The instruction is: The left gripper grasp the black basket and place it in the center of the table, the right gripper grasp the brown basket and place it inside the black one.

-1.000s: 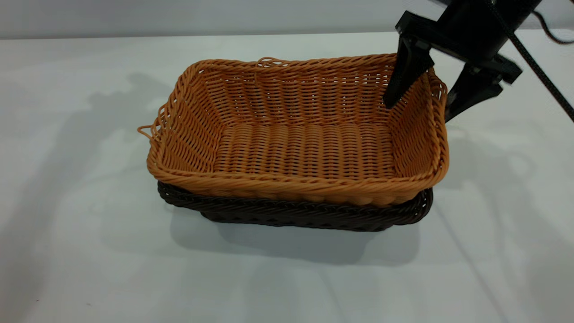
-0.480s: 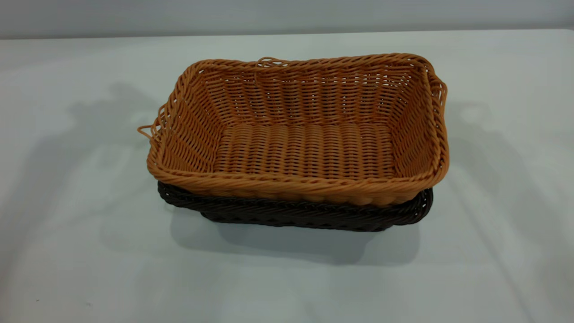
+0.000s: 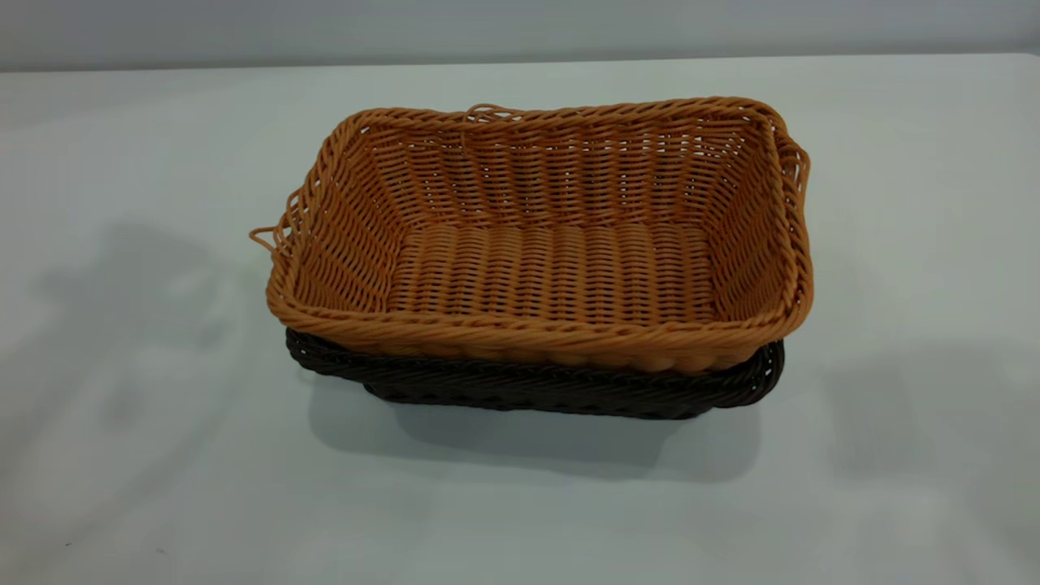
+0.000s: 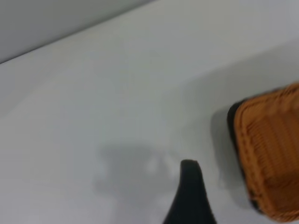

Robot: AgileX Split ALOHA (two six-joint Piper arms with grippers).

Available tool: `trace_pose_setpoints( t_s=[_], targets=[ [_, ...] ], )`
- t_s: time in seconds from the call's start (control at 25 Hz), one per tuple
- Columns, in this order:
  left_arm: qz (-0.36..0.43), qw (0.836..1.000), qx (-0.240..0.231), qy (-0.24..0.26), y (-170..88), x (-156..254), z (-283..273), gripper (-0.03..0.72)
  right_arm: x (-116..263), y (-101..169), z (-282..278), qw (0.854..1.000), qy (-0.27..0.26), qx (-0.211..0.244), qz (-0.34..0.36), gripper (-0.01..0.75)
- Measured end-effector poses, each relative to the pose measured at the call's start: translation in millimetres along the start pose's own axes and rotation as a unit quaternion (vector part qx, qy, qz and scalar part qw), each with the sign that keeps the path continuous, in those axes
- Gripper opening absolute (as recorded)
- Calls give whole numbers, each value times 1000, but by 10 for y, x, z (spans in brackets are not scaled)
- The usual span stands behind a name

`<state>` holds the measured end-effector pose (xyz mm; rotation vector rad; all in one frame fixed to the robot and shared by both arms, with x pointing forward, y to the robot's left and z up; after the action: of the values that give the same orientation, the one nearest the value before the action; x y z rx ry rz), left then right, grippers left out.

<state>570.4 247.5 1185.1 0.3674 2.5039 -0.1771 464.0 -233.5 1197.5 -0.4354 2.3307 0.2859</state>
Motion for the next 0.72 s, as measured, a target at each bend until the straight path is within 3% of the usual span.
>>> trace_pose_setpoints(
  t_s=[0.2, 0.32, 0.72],
  targets=[
    [-45, 998, -4, -41, -75, 103, -403, 507, 414, 160, -380, 1000, -28, -9, 10, 584],
    [-56, 998, -3, -43, -131, 324, -567, 507, 774, 235, -452, 1000, -15, -18, 14, 584],
    [-57, 998, 0, 2, -348, 1731, -718, 507, 1932, 395, -543, 1000, -20, -22, 7, 584]
  ],
)
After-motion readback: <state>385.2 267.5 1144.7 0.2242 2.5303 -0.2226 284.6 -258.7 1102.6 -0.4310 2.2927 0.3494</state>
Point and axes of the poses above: a point on each arm's last joint axis where the gripper is mounted, z pointing out along that axis toward the gripper, y along the wrist's bending axis when the last joint is at zero, x = y × z, the point moved 3 cm from there along z, pointing out along that axis toward the gripper, and after that the axes turned 5 degrees about -z, right-handed, at the moved point
